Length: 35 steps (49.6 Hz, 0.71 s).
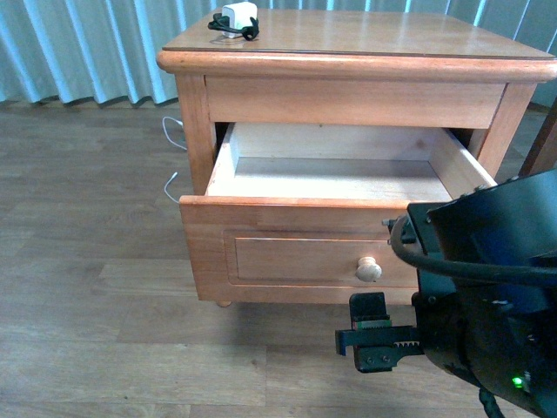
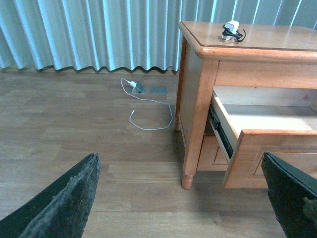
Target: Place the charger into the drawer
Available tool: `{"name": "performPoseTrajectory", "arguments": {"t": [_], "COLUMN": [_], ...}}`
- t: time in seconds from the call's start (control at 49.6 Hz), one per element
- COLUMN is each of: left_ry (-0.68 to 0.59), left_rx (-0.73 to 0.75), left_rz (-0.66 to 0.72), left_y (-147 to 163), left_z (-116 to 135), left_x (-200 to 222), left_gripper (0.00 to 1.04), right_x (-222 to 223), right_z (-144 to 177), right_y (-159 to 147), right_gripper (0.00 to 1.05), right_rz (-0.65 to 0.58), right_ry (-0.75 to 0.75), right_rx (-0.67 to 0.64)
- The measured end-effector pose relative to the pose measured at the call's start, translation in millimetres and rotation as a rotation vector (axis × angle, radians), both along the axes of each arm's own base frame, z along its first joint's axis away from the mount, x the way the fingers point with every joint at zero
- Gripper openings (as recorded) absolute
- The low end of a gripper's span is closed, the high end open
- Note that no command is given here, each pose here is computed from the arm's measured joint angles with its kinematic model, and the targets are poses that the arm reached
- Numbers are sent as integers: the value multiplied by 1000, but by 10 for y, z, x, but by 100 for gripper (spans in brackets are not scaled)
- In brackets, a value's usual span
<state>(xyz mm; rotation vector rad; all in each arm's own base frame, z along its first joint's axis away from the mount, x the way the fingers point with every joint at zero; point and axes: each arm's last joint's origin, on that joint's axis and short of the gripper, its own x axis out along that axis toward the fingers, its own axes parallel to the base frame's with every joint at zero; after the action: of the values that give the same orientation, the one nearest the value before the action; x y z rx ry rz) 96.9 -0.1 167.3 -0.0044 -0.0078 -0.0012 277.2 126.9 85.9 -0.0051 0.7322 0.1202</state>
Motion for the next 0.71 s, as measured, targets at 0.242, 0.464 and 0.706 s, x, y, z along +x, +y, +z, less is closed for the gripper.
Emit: {"name": "performPoseTrajectory", "arguments": {"t": [0.242, 0.464, 0.706], "left_ry": [0, 0, 0], "left_rx": [0, 0, 0], "left_rz": [0, 0, 0], "left_y": [0, 0, 0], "left_z": [0, 0, 0], "left_x": [0, 0, 0], "left_gripper": [99, 99, 99], "right_x": [-98, -241, -561], "right_z": [668, 1132, 1530], "right_y": [-300, -622, -887], "right_gripper": [97, 97, 97], "right_rz": [-26, -31, -25], "right_ry": [-140, -222, -336], "right_rx": [67, 102, 130]}}
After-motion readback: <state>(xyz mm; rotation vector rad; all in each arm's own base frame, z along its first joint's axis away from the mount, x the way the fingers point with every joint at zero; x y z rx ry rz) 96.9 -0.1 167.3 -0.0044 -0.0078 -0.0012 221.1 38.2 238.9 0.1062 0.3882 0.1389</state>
